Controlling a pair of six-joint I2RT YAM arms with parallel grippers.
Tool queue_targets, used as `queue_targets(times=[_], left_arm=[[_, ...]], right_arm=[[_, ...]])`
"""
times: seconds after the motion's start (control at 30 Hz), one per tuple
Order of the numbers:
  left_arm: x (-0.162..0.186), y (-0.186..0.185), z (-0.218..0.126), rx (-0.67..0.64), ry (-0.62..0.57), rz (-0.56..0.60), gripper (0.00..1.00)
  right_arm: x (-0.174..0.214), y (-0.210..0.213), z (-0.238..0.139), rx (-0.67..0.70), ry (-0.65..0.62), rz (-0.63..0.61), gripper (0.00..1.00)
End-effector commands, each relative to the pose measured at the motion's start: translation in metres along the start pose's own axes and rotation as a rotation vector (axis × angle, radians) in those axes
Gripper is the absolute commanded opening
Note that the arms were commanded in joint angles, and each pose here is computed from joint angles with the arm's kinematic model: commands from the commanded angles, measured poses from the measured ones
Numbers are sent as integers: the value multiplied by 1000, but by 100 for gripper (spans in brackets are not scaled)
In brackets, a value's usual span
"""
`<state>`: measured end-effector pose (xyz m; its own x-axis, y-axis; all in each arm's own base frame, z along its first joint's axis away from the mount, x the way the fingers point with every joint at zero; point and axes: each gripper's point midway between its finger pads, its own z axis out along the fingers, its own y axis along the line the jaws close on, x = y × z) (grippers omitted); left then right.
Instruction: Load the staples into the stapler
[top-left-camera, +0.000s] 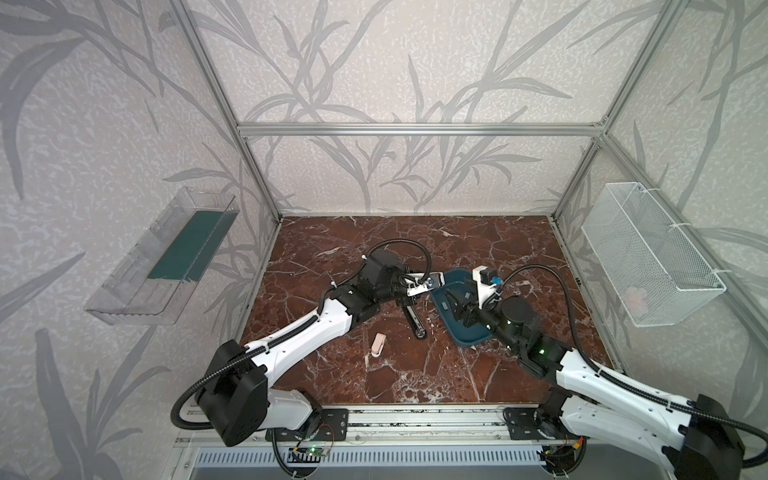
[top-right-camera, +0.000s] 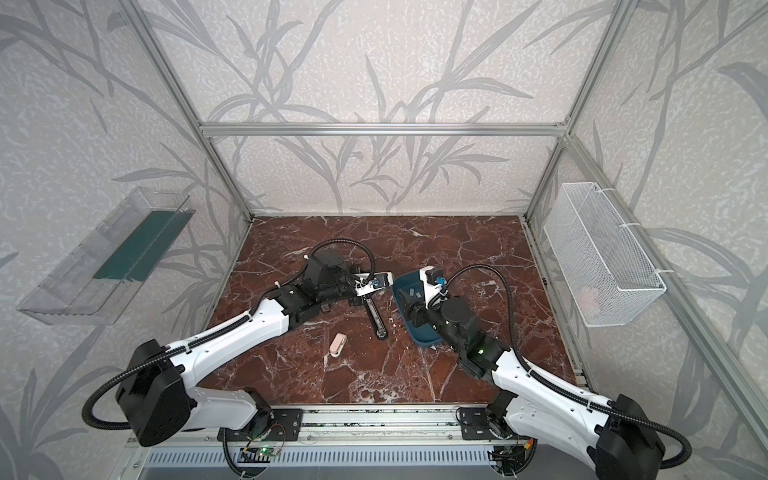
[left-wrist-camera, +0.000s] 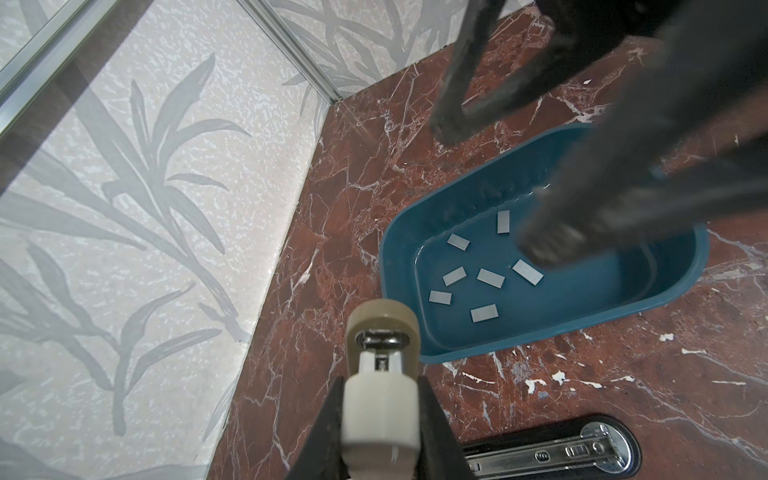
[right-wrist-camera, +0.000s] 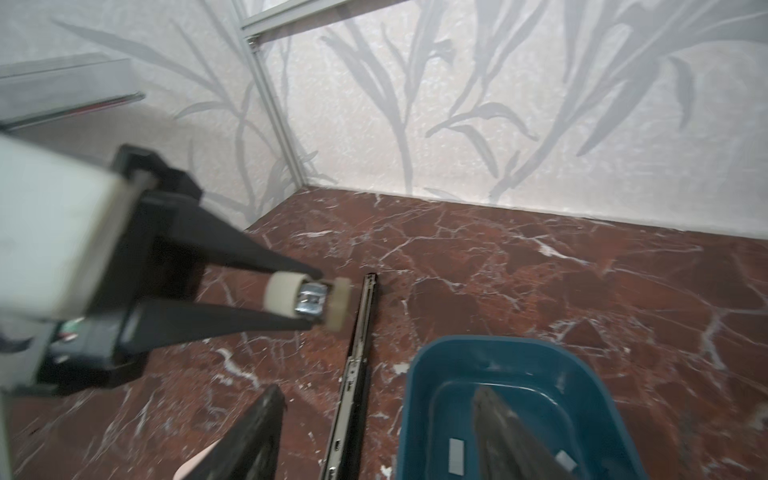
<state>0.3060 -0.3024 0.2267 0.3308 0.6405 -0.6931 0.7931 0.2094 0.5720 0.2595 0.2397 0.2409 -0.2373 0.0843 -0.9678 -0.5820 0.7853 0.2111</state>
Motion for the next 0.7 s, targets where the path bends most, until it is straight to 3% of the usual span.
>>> queue_targets(times=[0.0,0.2,0.37,0.67], left_arm=[[-2,3,-3,-13,-17,25,0],[-5,-15,-4,49,-58,97,0],[-12,-28,-7,86,-104,145,0],[-17,-44,-6,114,-92,211,0]], right_arm=[[-13,29,-4,-123,-82,-53,71],[-14,21,-3,-93,-79,20,64],[-11,-2,3,-49,-34,161,56],[3,6,17,-98,31,176,53]])
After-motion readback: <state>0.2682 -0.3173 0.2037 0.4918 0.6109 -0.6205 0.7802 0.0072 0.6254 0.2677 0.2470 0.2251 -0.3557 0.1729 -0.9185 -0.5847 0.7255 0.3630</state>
